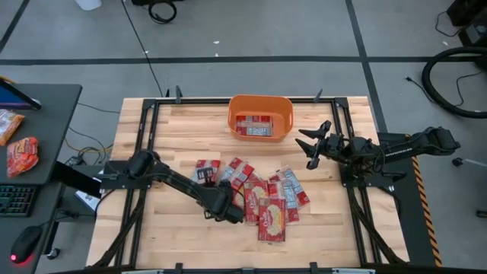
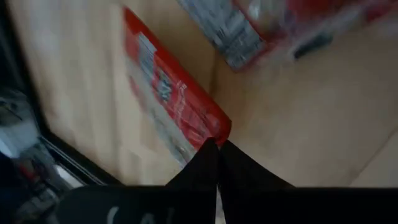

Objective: Sort popcorn bags into baskets
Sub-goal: Put the red popcorn bag into the orange bin

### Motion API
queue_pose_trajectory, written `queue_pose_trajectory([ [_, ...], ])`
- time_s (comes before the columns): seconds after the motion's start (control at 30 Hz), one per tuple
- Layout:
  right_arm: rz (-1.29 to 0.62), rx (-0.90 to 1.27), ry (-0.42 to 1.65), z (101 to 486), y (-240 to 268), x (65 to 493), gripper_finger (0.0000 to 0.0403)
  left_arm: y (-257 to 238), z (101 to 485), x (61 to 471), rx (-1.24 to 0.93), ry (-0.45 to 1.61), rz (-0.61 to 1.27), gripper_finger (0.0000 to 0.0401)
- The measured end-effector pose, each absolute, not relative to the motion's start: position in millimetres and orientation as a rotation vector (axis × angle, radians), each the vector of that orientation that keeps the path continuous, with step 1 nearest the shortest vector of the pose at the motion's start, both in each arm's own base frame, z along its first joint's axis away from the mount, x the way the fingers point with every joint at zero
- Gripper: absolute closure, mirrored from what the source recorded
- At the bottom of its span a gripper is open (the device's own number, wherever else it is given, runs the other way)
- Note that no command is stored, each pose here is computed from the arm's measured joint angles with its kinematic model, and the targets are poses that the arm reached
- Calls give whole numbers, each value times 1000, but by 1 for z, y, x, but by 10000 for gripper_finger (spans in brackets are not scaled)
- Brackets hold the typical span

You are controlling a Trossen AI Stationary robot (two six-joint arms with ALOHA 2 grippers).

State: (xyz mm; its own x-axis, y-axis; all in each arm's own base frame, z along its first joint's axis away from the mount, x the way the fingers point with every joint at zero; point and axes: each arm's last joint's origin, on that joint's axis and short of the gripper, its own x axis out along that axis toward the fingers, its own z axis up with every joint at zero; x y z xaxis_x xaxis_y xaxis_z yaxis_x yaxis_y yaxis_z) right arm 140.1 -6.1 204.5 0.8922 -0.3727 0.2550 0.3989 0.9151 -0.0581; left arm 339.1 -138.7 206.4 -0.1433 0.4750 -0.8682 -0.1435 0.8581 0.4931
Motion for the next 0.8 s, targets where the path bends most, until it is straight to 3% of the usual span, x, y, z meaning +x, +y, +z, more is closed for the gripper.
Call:
queue_pose_trajectory([
  [0.43,-398,-108,-241,204,-6,140,223,-97,292,378,518,1373,456,399],
  [0.6,-397,-108,-241,204,-6,140,223,-72,306,389,643,1332,457,400],
  [0.8,-392,-80,-237,203,-6,141,223,-38,321,406,629,1273,400,400],
])
